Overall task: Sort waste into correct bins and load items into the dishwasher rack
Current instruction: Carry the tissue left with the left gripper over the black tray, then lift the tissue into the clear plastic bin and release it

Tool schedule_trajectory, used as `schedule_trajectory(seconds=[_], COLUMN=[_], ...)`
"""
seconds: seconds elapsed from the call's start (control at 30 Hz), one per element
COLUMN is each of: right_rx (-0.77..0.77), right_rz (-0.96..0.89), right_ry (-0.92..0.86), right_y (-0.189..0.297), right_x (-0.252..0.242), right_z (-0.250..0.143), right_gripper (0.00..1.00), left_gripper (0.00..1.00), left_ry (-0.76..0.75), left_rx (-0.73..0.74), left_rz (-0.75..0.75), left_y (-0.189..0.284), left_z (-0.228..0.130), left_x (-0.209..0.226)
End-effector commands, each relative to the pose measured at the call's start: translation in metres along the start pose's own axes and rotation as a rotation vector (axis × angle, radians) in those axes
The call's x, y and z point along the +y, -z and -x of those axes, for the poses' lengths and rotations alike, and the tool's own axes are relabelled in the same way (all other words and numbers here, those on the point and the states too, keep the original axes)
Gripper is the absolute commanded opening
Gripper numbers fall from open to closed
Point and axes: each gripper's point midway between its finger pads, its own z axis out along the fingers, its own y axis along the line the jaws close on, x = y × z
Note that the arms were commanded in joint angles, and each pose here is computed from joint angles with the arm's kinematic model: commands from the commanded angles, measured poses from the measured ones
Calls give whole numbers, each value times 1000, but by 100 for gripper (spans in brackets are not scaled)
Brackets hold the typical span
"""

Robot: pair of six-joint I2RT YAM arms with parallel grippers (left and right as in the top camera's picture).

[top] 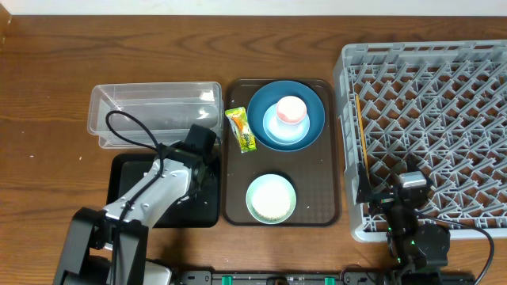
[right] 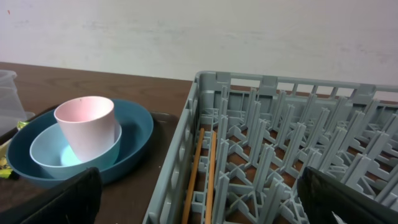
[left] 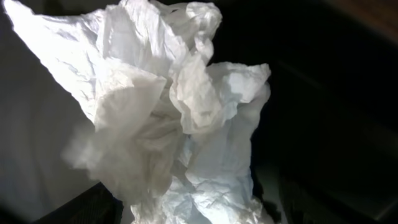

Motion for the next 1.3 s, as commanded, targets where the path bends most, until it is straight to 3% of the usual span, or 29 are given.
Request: schedule_trajectory(seconds=[0.0,0.03,0.1,0.3,0.4,0.57,0.73,0.9,1.07,1.27], right_rx=[5,5,5,5,5,5,5,5,5,5], right_rz=[10,10,10,10,11,10,11,10,10,10], right_ry=[11,11,11,11,11,11,11,11,11,11], right_y=[0,0,0,0,0,0,0,0,0,0], right_x=[3,3,3,3,3,3,3,3,3,3], right_z=[-2,-2,-2,-2,-2,-2,-2,-2,-2,-2], right_gripper=[99,99,99,99,99,99,99,99,99,99], left_gripper=[79,75,58,30,8,6,6,6,6,7], left_ry=[-4,-4,-4,-5,-5,9,41,94,41,81], left_rx=[20,20,21,28,30,20,-87,-269,-490,-676], left_rz=[9,9,9,2,2,-80,-198,-383,-540,-518], left_y=[-4,-4,-4,-3,-1,15,57,117,168,185], left_z=[-4,-4,-4,-5,-6,-3,18,46,77,116], left_x=[2,2,2,1,2,-7,-16,-23,-35,-39])
